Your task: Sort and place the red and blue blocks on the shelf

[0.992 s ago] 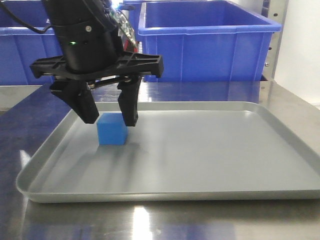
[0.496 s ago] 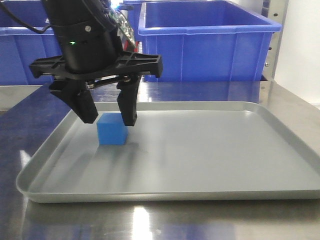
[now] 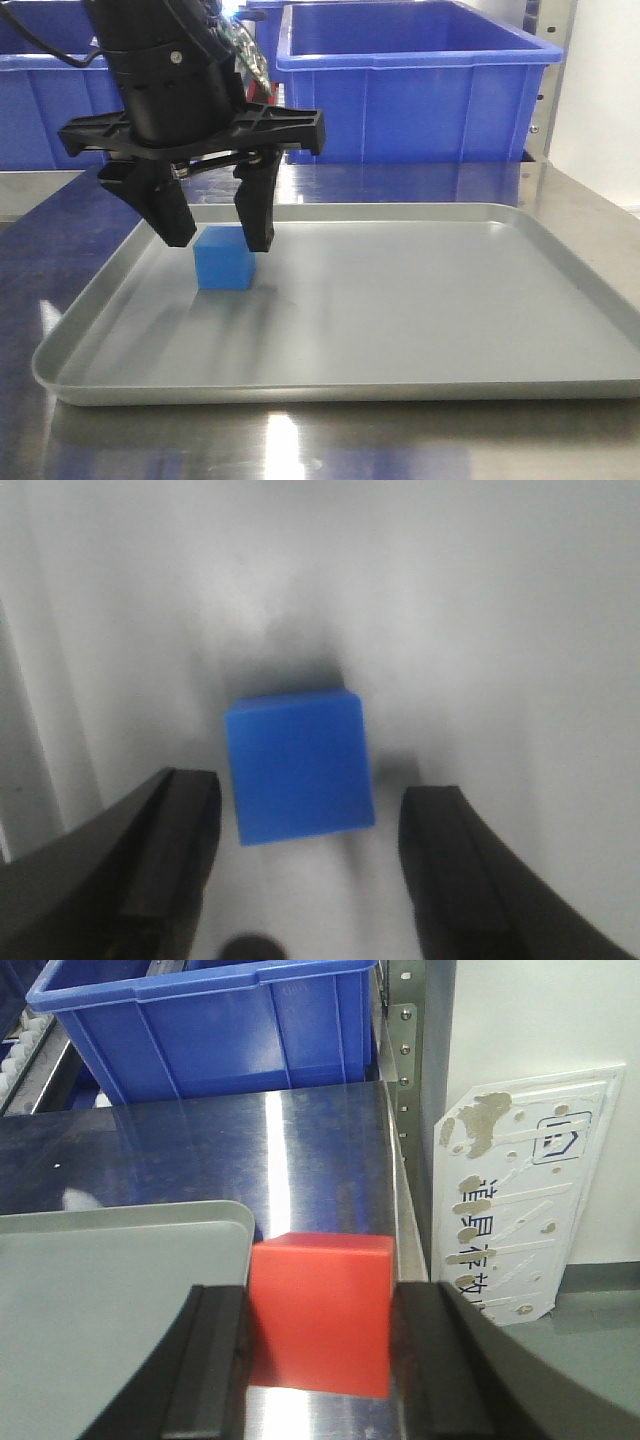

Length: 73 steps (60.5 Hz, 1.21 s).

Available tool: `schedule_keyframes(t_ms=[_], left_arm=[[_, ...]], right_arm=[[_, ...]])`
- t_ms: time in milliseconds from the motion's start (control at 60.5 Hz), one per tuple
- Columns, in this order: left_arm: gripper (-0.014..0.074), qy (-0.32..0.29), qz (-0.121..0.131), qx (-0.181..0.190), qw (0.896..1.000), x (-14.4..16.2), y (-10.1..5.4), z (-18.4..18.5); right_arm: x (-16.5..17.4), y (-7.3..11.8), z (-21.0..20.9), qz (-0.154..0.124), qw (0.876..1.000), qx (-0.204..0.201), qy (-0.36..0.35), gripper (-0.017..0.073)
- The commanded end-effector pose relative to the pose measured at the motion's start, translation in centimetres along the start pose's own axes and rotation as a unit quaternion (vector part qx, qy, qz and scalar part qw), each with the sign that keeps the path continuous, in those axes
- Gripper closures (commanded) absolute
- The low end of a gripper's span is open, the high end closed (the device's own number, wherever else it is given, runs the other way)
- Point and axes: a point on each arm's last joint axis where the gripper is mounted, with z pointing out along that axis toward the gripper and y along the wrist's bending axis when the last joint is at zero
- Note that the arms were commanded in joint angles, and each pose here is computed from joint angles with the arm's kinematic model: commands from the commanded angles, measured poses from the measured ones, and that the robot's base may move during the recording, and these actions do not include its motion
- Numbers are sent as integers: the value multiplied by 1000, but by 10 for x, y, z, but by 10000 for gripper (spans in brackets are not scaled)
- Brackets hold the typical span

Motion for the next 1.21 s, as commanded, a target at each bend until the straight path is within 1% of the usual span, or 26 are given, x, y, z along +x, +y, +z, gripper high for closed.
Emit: schedule_keyframes(t_ms=[0, 83, 132, 480, 1191], left_arm=[[146, -44, -2, 22, 999, -8, -5, -23], [150, -44, -2, 22, 999, -8, -5, -23], [169, -44, -2, 22, 999, -8, -5, -23], [472, -41, -2, 21, 999, -7, -5, -23], [466, -41, -2, 21, 999, -7, -5, -23]], right_arm=[[-17, 2, -3, -5, 998, -7, -59, 510], [-17, 2, -3, -5, 998, -7, -59, 510], [-17, 2, -3, -5, 998, -7, -59, 510], [-17, 2, -3, -5, 998, -7, -59, 510], [-17, 2, -3, -5, 998, -7, -59, 510]])
